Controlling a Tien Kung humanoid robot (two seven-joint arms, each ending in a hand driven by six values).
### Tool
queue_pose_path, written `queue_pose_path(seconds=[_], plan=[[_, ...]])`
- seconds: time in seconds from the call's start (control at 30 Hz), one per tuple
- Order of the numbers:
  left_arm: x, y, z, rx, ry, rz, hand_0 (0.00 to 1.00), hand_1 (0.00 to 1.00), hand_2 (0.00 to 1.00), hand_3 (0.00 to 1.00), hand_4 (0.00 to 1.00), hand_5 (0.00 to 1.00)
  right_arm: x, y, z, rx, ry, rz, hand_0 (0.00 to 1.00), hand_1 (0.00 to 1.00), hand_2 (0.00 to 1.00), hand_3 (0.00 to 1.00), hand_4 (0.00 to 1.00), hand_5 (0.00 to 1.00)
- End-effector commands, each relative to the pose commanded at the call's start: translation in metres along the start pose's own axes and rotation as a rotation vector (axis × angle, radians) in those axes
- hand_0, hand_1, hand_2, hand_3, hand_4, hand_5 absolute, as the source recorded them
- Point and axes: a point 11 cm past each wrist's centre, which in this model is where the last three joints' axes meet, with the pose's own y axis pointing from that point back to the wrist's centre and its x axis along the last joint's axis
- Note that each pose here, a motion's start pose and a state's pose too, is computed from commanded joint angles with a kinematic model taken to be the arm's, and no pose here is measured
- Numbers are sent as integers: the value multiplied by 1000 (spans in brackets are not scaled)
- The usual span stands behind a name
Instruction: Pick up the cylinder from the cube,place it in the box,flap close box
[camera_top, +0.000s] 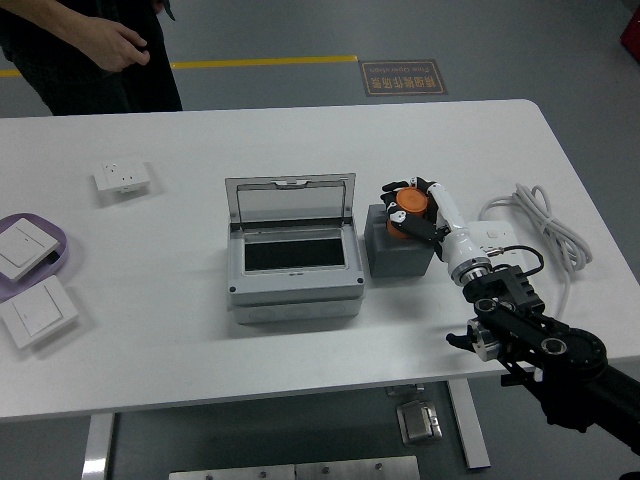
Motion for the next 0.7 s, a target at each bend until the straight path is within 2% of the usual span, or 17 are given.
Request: queue_pose_path(seconds=[0.1,0.13,0.47,0.7], plan=[[0,0,1,-2,0,0,646,649,681,712,728,338,1,0,-1,6,-7,7,668,573,484,474,140,2],[-1,0,1,-2,0,-1,646,649,680,713,728,338,1,-1,-2,10,-10,11,624,542,466,410,57,2],[-1,0,-1,-1,2,-1,646,649,680,713,729,338,17,-8,-24,76,-37,66,628,533,464,397,69,2],[-3,0,-1,-1,3,-2,646,650,680,712,728,338,22,-3,-53,153,-32,94,633,532,461,392,74,2]])
